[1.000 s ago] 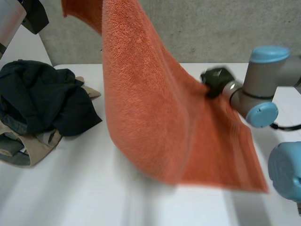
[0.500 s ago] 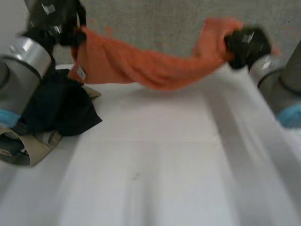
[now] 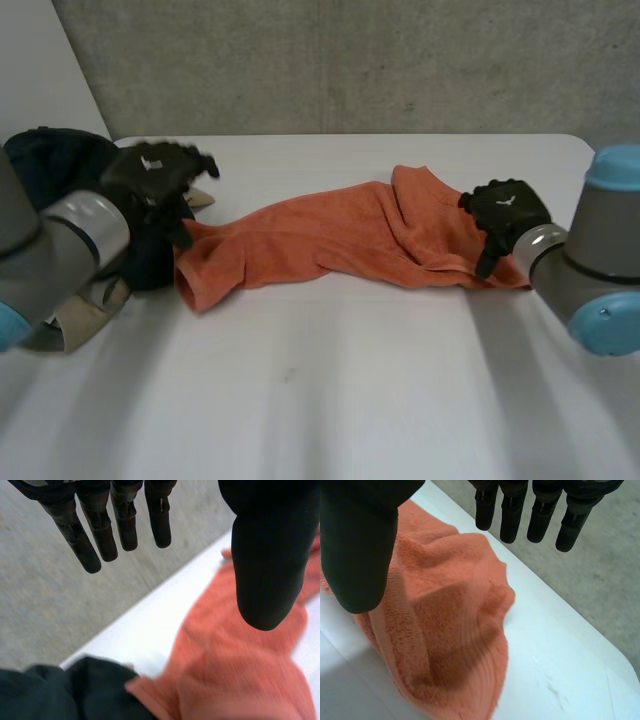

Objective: Fold the laundry.

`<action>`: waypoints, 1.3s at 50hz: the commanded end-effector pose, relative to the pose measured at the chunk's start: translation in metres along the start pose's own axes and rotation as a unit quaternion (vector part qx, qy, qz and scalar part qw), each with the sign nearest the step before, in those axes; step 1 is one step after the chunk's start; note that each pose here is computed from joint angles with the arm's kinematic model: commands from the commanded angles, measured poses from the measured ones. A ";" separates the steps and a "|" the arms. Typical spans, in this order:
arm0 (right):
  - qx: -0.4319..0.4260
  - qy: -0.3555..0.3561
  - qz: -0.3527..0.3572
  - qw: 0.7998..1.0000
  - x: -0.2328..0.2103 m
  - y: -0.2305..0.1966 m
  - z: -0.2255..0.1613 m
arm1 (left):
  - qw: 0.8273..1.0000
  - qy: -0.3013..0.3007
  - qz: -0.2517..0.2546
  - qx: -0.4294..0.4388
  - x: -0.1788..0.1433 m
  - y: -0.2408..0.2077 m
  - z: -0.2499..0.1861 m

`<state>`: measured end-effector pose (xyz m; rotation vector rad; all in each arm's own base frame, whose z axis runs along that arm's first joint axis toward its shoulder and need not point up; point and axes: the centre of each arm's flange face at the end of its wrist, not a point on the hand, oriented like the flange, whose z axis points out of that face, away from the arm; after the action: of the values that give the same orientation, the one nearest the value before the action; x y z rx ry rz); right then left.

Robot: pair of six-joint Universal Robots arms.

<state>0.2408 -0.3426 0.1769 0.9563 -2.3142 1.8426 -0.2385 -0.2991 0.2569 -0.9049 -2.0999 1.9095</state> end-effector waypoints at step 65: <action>0.107 0.014 -0.009 0.994 0.075 -0.082 -0.075 | 0.965 -0.010 -0.027 -0.261 0.055 0.058 0.084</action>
<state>0.1882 -0.3007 0.3214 0.9308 -2.0444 2.2022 -0.2978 -0.3427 0.1662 -0.8729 -2.7166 1.3154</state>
